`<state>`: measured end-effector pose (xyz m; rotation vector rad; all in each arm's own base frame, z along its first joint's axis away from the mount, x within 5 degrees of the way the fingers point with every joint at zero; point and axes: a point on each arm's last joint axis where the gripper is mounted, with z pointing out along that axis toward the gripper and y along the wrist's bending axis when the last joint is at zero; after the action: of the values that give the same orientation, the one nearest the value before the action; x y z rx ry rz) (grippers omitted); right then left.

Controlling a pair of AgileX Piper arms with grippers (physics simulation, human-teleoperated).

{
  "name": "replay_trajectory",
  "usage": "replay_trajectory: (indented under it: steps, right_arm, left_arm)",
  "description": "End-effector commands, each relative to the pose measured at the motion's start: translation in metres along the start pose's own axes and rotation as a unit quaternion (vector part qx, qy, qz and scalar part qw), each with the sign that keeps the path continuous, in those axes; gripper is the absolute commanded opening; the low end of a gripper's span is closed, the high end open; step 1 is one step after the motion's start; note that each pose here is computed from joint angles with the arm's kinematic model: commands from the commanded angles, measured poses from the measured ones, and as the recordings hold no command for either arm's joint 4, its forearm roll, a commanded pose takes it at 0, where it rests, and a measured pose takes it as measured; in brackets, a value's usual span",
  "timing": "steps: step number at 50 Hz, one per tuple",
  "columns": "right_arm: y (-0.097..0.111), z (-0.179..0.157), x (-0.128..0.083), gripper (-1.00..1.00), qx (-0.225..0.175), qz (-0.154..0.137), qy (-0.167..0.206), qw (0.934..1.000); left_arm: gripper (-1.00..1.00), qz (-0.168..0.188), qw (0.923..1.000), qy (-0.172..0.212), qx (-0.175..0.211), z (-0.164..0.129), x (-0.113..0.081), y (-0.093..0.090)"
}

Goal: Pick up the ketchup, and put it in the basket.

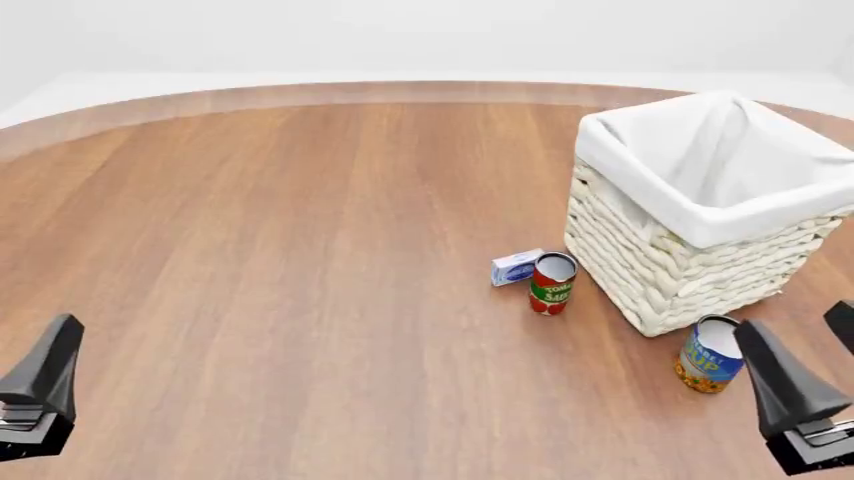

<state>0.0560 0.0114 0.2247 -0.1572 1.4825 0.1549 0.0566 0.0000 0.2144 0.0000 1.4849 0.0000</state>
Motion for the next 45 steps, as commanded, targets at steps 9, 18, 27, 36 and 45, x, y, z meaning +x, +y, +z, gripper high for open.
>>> replay_trajectory:
  steps: [9,18,27,36,45]
  right_arm:
    - [0.008,0.011,-0.02,1.0,-0.058,0.004,-0.011,0.9983]
    - [0.015,0.021,-0.02,1.0,-0.101,-0.004,-0.003,0.9949]
    - [0.023,0.031,-0.024,1.0,-0.132,-0.004,0.005,0.9912]
    - [0.034,0.043,-0.023,1.0,-0.169,-0.01,0.013,0.9854]
    - [0.051,0.06,-0.018,1.0,-0.208,-0.006,0.031,0.9777]
  left_arm:
    - [1.0,0.0,1.0,0.0,0.0,0.0,0.0,0.0]
    - [1.0,0.0,1.0,0.0,0.0,0.0,0.0,0.0]
    - [1.0,0.0,1.0,0.0,0.0,0.0,0.0,0.0]
    - [1.0,0.0,1.0,0.0,0.0,0.0,0.0,0.0]
    - [1.0,0.0,1.0,0.0,0.0,0.0,0.0,0.0]
